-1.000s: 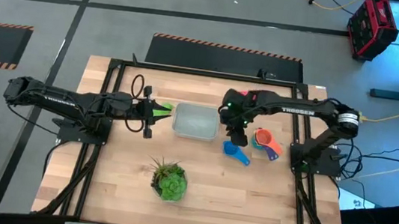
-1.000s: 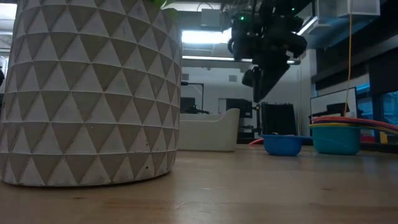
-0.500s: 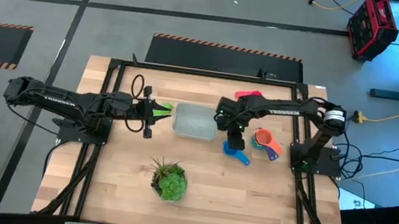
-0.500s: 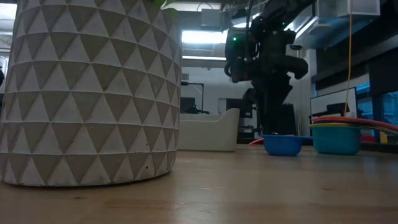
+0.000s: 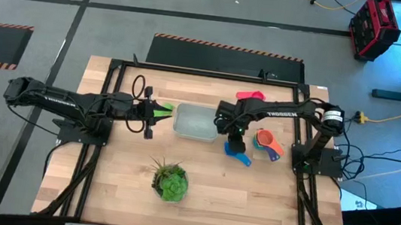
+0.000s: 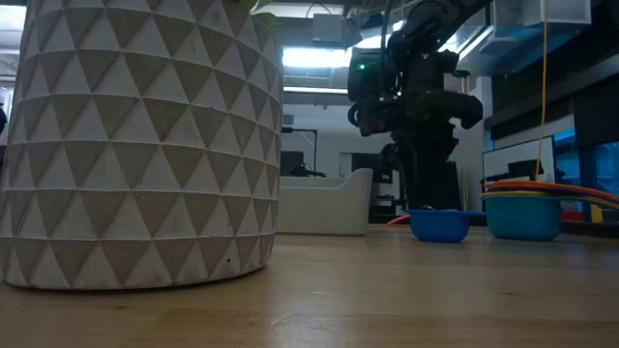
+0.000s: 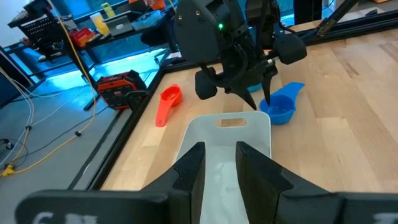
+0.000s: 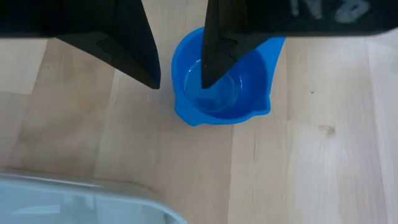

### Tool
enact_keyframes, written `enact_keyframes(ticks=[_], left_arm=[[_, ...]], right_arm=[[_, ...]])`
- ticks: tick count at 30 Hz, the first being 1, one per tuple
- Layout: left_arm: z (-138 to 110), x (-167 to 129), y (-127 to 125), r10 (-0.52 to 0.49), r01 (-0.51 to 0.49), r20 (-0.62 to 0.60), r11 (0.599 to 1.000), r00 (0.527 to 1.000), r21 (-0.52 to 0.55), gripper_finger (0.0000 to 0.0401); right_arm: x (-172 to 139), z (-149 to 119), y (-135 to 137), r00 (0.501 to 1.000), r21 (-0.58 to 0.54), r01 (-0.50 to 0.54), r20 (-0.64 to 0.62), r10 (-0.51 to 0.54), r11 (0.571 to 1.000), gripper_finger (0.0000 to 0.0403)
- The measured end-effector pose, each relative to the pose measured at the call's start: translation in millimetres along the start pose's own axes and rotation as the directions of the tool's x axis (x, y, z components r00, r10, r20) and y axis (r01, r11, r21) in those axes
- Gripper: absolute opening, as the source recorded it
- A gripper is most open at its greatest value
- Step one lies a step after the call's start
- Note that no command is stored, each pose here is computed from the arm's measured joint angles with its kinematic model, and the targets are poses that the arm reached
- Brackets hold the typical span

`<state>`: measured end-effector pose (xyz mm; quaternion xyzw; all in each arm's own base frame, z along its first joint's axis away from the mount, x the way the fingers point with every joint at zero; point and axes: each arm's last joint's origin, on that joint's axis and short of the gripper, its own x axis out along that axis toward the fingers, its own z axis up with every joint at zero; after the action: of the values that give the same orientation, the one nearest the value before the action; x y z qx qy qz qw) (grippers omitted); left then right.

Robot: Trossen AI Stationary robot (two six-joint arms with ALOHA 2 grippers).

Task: Nest measuring cups in basket
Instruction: Stack the blue measuring cup on top of the the orange measuring cup

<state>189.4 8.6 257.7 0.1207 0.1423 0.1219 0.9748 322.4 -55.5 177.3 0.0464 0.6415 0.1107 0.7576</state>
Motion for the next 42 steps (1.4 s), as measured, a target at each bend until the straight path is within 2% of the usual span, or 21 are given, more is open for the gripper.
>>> enact_keyframes(ticks=[7,11,20,24,31,38,42], left_arm=[[0,0,0,-0.001,0.001,-0.002,1.000,1.000,0.000,0.0082],[0,0,0,-0.003,0.003,-0.003,1.000,1.000,0.001,0.0082],[0,0,-2,-0.078,0.078,0.013,0.997,0.997,0.000,0.0082],[0,0,-2,-0.079,0.079,0.014,0.997,0.997,0.000,0.0082],[0,0,-2,-0.079,0.079,0.014,0.997,0.997,0.000,0.0082],[0,0,-2,-0.079,0.079,0.014,0.997,0.997,0.000,0.0082],[0,0,-2,-0.079,0.079,0.014,0.997,0.997,0.000,0.0082]], right_arm=[[9,2,0,1.000,-0.005,-0.005,-0.020,0.005,1.000,0.0121],[17,1,-4,0.997,0.000,0.043,-0.064,-0.043,0.999,0.0121],[22,1,-5,0.995,0.004,0.048,-0.086,-0.047,0.999,0.0119],[22,0,-5,0.995,0.004,0.046,-0.091,-0.046,0.999,0.0092],[22,0,-5,0.995,0.005,0.043,-0.092,-0.042,0.999,0.0015],[19,-6,-2,0.988,0.018,0.030,-0.152,-0.027,0.999,0.0014],[5,-10,3,0.989,0.017,0.032,-0.147,-0.029,0.999,0.0010]])
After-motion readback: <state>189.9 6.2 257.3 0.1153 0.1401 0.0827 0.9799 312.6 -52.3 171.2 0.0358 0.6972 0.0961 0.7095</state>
